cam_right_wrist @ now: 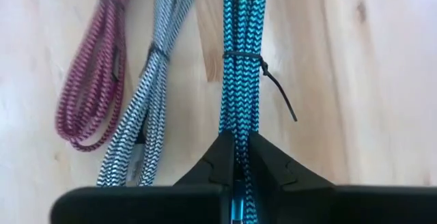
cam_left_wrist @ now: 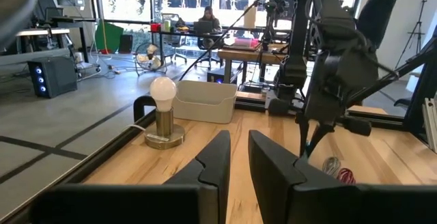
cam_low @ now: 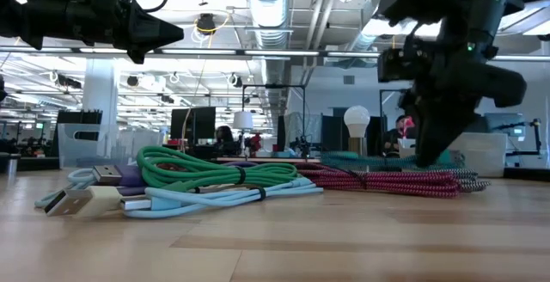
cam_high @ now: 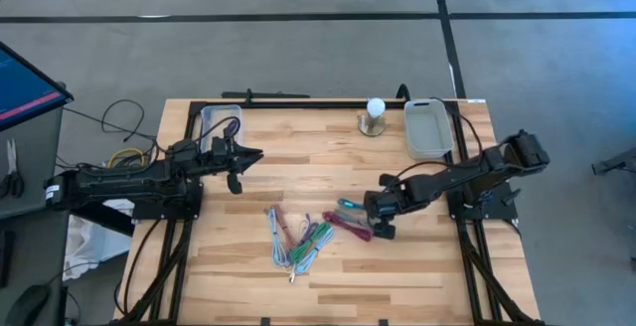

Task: Pick & Place USB Port
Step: Put the blue and black charger cable into the transparent bin

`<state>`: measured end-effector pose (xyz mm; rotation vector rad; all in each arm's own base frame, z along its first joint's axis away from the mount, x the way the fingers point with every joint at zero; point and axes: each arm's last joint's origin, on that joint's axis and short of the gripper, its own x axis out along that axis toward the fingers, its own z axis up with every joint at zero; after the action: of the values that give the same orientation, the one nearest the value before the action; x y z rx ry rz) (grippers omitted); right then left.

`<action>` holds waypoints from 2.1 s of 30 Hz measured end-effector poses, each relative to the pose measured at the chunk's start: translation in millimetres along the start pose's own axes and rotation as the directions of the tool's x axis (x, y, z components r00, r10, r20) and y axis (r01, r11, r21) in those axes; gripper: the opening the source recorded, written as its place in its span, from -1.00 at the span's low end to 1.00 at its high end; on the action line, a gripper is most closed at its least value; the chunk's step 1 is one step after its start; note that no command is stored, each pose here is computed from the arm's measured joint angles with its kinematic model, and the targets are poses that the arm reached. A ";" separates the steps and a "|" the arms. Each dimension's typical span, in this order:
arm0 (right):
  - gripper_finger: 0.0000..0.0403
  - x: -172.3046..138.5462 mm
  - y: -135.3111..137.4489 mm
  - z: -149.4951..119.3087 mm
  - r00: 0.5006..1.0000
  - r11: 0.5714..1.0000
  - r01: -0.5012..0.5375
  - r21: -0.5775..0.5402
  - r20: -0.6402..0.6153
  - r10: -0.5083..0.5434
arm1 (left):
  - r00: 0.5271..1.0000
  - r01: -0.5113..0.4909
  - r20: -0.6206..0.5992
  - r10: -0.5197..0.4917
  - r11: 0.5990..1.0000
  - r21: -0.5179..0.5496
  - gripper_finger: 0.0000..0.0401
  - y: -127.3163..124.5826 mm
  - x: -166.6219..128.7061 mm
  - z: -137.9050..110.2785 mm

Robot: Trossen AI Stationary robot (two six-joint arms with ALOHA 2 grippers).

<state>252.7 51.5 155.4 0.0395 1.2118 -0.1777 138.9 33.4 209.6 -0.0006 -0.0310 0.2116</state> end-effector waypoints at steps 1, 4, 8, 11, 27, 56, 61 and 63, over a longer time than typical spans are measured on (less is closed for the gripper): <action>-0.93 -2.7 -0.5 0.4 1.000 1.000 -0.002 -0.002 0.011 0.002 | 1.000 0.000 0.000 0.000 1.000 0.000 -0.73 0.0 0.0 -0.1; -0.92 -12.4 -3.3 2.1 0.998 1.000 0.013 0.005 0.058 -0.013 | 1.000 0.000 0.000 0.000 1.000 0.000 -0.73 0.0 0.0 -0.1; -0.93 -31.2 -8.1 4.0 0.988 0.999 0.043 0.006 0.148 -0.043 | 1.000 0.000 0.000 0.000 1.000 0.000 -0.73 0.0 0.0 -0.1; -0.93 -47.5 -12.8 6.1 0.969 0.997 0.072 0.017 0.237 -0.074 | 1.000 0.000 0.001 0.000 1.000 0.000 -0.73 0.0 0.0 0.0; -0.93 -68.1 -38.7 52.8 0.770 0.991 0.133 -0.014 0.631 -0.094 | 0.998 0.047 0.050 -0.047 0.999 0.004 -0.60 -0.9 16.8 -2.0; -0.93 -25.4 -49.4 161.9 0.730 0.982 0.151 -0.114 0.683 -0.033 | 0.967 0.251 0.046 -0.250 0.967 -0.036 -0.44 -11.3 38.5 -1.8; -0.93 -16.0 -46.7 174.3 0.731 0.981 0.148 -0.129 0.682 -0.021 | 0.967 0.251 0.051 -0.249 0.967 -0.040 -0.44 -11.2 38.5 -1.4; -0.93 -14.3 -45.7 177.7 0.732 0.981 0.136 -0.140 0.681 -0.004 | 0.967 0.250 0.053 -0.248 0.967 -0.039 -0.43 -11.2 38.5 -1.2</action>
<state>405.4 -14.1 234.3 -0.2201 0.4805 -0.1282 178.9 30.6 209.7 -0.0370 -0.0833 -0.0410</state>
